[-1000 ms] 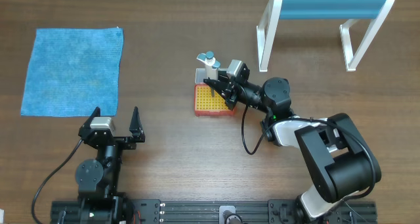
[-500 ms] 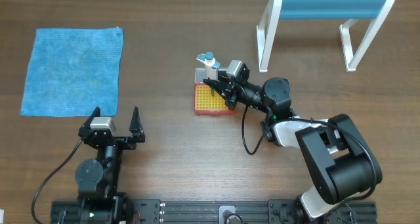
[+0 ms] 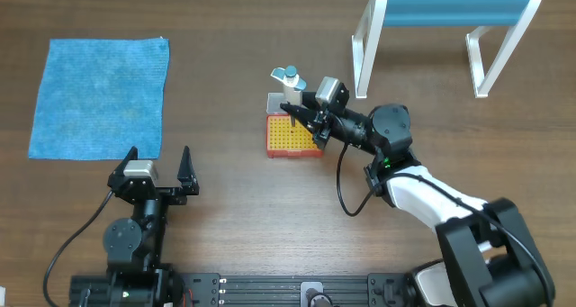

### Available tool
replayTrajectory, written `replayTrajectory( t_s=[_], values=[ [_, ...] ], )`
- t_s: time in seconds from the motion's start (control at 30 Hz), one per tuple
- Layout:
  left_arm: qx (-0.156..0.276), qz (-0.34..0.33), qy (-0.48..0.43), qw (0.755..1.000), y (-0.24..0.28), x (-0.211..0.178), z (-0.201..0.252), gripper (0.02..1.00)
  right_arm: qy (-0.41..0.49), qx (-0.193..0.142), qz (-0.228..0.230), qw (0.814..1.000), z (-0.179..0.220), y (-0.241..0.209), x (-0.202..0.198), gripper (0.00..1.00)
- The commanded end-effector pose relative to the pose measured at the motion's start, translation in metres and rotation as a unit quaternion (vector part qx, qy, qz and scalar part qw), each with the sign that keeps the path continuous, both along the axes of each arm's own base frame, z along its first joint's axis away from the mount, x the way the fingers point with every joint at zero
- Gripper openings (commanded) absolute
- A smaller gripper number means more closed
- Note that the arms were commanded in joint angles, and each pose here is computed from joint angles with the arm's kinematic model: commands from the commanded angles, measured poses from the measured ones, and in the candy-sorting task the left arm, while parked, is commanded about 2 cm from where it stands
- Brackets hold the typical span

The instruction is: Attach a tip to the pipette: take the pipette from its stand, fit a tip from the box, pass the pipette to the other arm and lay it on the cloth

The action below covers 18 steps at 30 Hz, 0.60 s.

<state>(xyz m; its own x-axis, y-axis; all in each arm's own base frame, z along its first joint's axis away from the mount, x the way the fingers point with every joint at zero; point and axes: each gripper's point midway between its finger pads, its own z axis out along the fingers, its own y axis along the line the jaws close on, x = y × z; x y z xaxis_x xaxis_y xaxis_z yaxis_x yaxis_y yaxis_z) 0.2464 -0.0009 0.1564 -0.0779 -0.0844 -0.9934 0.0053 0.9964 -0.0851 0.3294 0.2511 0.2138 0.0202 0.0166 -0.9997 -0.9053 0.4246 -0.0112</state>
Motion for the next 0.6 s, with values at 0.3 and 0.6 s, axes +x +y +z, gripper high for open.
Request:
replayTrajectory(
  t_s=[0.3, 0.6],
  values=[
    [0.004, -0.008, 0.0, 1.0, -0.003, 0.0, 0.0, 1.0, -0.041, 0.003, 0.061, 0.997, 0.119, 0.031, -0.008, 0.075],
    [0.004, -0.008, 0.0, 1.0, -0.003, 0.0, 0.0, 0.998, 0.052, -0.025, 0.087, 0.995, 0.092, 0.038, -0.017, 0.075]
  ],
)
